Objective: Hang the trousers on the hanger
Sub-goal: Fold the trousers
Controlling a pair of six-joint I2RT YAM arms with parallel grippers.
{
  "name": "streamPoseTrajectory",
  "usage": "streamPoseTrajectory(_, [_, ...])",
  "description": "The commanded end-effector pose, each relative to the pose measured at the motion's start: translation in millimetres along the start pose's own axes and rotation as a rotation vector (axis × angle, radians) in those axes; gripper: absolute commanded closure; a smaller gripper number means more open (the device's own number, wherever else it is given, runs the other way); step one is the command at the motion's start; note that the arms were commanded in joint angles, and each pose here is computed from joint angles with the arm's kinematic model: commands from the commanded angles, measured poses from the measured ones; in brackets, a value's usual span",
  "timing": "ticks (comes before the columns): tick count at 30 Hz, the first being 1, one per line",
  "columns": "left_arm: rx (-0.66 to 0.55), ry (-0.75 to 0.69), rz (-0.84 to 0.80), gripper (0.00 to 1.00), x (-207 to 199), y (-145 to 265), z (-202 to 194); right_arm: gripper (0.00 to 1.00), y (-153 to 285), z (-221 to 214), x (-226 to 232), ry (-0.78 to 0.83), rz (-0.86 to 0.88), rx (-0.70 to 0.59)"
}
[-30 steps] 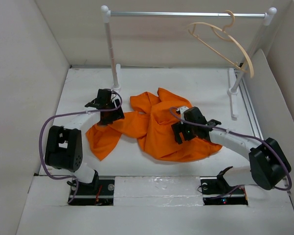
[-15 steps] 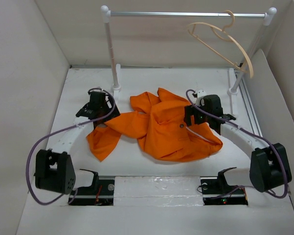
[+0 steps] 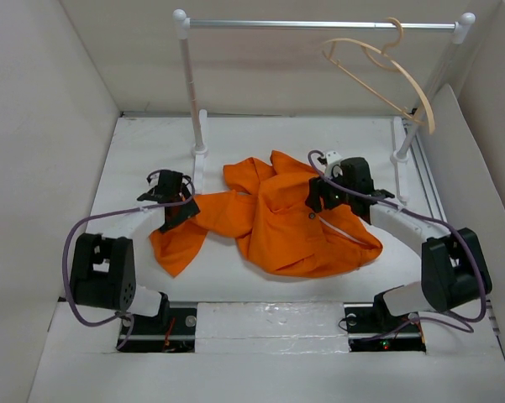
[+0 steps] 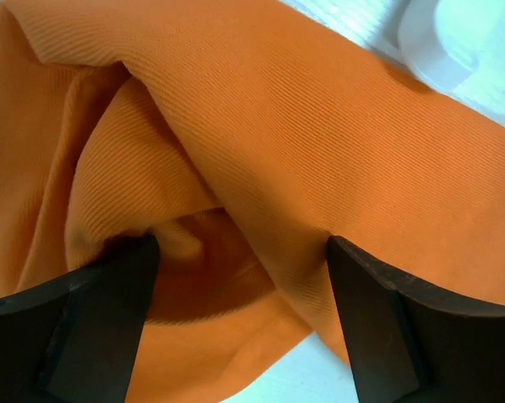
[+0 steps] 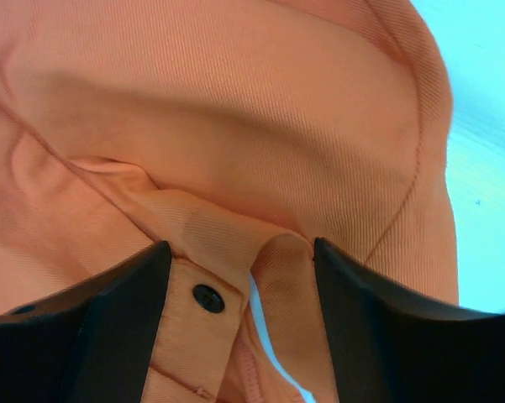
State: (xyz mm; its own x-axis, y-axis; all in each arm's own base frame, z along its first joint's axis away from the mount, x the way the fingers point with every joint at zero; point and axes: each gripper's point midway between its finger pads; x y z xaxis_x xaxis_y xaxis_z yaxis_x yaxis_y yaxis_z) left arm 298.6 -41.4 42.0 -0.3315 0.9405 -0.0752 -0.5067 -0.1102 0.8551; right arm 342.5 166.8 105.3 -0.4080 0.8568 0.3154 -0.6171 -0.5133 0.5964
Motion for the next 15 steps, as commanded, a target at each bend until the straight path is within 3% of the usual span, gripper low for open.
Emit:
streamPoseTrajectory(1, [0.013,0.041,0.004,0.28,-5.5,-11.4,2.2,0.36,-11.8,11.1,10.9,0.022,0.065,-0.026])
streamPoseTrajectory(3, [0.004,0.051,-0.001,0.45,-8.1,-13.1,5.9,0.48,-16.0,9.2,14.2,0.024,0.077,-0.016])
streamPoseTrajectory(4, [-0.002,0.053,-0.011,0.54,-10.4,-12.1,8.4,0.63,-16.1,10.1,18.2,0.030,0.084,-0.018])
streamPoseTrajectory(5, [-0.014,0.058,-0.012,0.71,-11.8,-11.6,12.9,0.68,-14.7,12.5,18.8,0.033,0.084,-0.025])
streamPoseTrajectory(6, [-0.019,0.058,-0.010,0.78,-11.9,-10.9,15.2,0.73,-11.3,16.7,20.8,0.040,0.088,-0.039])
streamPoseTrajectory(7, [-0.029,0.060,-0.008,0.87,-12.4,-9.7,19.1,0.97,-8.7,19.8,21.6,0.049,0.088,-0.048])
streamPoseTrajectory(8, [-0.037,0.058,-0.007,1.00,-12.8,-8.2,22.6,1.00,-2.6,23.6,22.2,0.051,0.077,-0.049])
streamPoseTrajectory(12, [-0.132,0.071,0.002,1.00,-13.0,26.1,59.2,1.00,61.4,79.6,45.1,0.120,0.020,-0.218])
streamPoseTrajectory(15, [-0.353,0.124,-0.014,1.00,-7.0,89.6,111.3,1.00,152.5,135.1,85.6,0.190,0.012,-0.424])
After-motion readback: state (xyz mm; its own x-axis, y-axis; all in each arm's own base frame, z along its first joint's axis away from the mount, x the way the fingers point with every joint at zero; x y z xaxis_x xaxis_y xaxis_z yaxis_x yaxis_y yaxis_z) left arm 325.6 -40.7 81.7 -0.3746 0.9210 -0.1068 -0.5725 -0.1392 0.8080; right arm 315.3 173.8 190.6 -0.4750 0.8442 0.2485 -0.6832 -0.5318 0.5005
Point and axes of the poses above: each gripper's point midway between its finger pads, its own y axis back along the fingers, its own x axis along the line the jaws close on, z = x × y, and after that the axes turned 10 degrees about -y, right-handed
